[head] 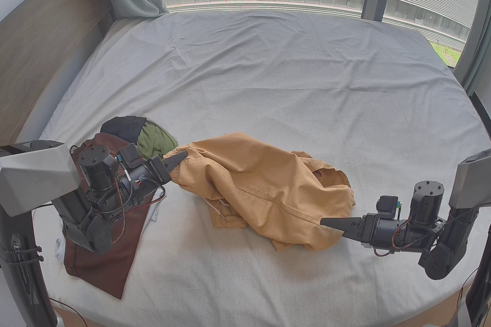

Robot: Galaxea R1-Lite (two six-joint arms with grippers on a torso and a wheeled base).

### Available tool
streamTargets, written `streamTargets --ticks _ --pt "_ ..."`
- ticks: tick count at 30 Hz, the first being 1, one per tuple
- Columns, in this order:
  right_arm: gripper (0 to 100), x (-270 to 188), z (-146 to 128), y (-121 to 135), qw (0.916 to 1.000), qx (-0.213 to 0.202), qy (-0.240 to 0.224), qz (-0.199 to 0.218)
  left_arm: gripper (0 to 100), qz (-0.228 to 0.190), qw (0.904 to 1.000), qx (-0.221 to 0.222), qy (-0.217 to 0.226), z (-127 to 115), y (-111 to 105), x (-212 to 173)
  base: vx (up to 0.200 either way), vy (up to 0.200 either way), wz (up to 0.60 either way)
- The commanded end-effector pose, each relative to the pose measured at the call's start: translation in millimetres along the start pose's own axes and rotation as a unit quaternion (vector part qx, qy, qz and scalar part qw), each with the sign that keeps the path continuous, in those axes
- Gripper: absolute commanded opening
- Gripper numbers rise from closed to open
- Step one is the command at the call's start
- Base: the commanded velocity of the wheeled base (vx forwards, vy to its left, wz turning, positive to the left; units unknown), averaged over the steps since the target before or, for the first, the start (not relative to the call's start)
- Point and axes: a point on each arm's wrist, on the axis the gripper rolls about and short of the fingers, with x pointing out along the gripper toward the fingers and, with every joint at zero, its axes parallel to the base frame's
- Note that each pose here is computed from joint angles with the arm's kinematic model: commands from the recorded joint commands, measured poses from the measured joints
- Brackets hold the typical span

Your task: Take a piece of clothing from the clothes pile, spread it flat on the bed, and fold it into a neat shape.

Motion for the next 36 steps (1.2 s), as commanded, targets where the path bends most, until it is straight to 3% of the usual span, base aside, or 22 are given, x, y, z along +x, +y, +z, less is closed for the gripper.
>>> streamTargets --ticks 1,6,7,15,26,36 --pt "100 5.4 1.6 -1.2 1.0 -0.003 0.001 0.004 0 0.0 1.0 0.0 0.0 -0.3 0.0 -0.1 0.0 0.0 0.0" --pt "100 7.5 1.6 0.8 0.9999 -0.009 0.001 0.008 0 0.001 1.0 -0.001 0.001 -1.2 1.1 0.4 0.0 0.0 0.0" --pt "0 6.9 1.7 0.9 0.9999 -0.01 0.001 0.008 0 0.001 1.0 -0.001 0.002 -1.5 1.2 0.2 0.0 0.0 0.0" --pt "0 -2.6 10.5 12.2 0.9992 -0.026 -0.021 0.02 0 0.001 1.0 0.0 0.002 -1.8 1.5 0.3 0.0 0.0 0.0" --pt "0 -25.3 49.0 31.2 0.9911 -0.067 -0.105 0.046 0 0.001 1.0 -0.001 0.002 -1.8 1.5 0.3 0.0 0.0 0.0" --pt "0 2.8 30.3 18.6 0.9976 -0.018 -0.049 0.045 0 0.002 1.0 0.002 0.003 -3.1 2.9 0.9 0.0 0.0 0.0"
